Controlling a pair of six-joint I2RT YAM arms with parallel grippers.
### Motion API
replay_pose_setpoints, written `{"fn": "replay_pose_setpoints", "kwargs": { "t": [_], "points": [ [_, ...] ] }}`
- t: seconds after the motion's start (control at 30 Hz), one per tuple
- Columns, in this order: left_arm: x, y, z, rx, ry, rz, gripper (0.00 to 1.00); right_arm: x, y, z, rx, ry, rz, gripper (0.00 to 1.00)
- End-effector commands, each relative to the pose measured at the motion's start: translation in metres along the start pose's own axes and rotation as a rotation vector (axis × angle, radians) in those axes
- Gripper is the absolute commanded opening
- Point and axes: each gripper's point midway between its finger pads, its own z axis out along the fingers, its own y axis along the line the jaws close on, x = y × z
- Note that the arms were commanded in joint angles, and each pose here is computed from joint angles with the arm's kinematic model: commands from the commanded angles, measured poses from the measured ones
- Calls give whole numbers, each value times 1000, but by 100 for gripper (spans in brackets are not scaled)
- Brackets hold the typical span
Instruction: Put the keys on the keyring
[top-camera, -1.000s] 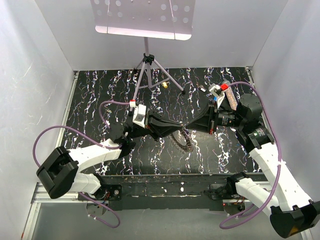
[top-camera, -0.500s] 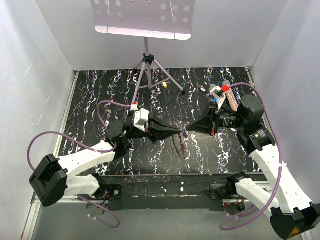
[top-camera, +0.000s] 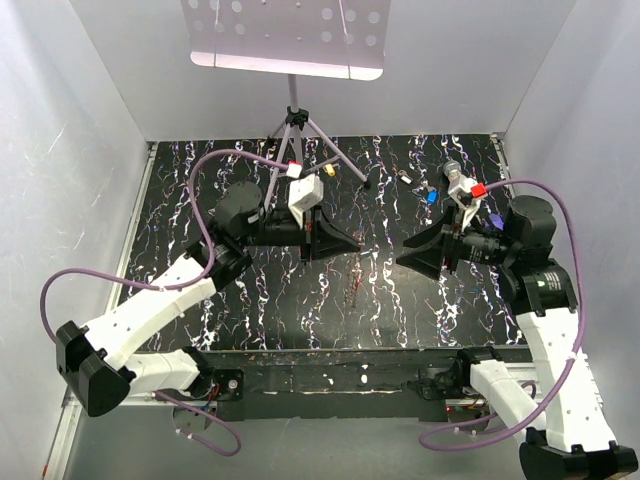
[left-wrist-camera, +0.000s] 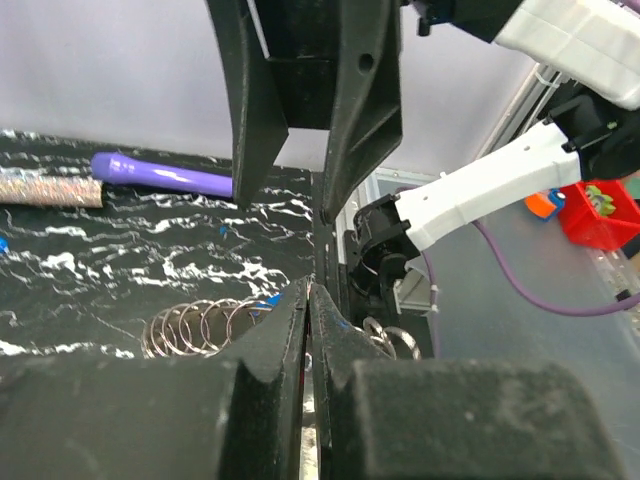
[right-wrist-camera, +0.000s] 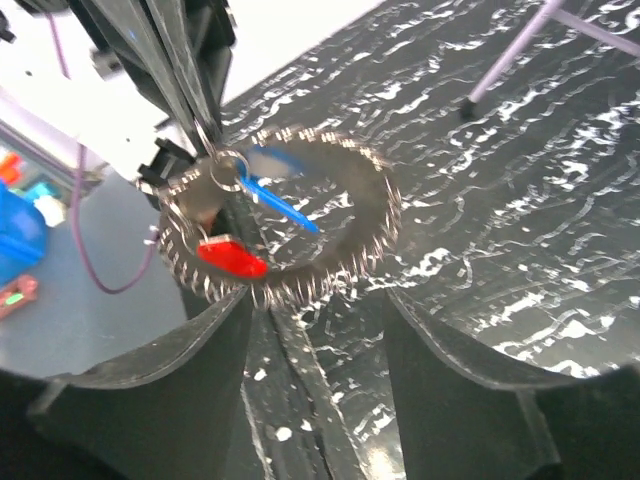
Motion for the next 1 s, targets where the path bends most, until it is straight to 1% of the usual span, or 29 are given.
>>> {"fn": "replay_pose_setpoints", "kwargs": {
  "t": [0.0,0.07,0.17,0.23,0.37,0.47,0.53,0.67,0.77,0.97],
  "points": [
    [32,2,-8,-62,223,-255,0,8,1,-20,79,47,-133,64],
    [38,7,-9,-104,261,-311,0,10,-2,-26,118,58,-155,68],
    [43,19,-13,-199,304,-351,0,14,-7,-32,172,58,-171,71],
    [47,25,-17,-252,338,-365,0,18,-8,-36,185,59,-164,72],
    [50,40,-22,-342,359,-365,0,29,-13,-40,217,66,-119,72],
    [59,55,-29,-416,380,-377,0,37,-17,-44,238,57,-82,73],
    [65,72,-42,-499,376,-391,0,42,-19,-46,250,51,-77,73],
    [60,101,-76,-648,306,-395,0,55,-23,-48,273,38,-59,73],
    [55,127,-112,-781,268,-392,0,61,-25,-50,285,20,-56,73],
    [46,184,-202,-1065,179,-417,0,59,-29,-52,310,-19,-77,73]
  ]
}}
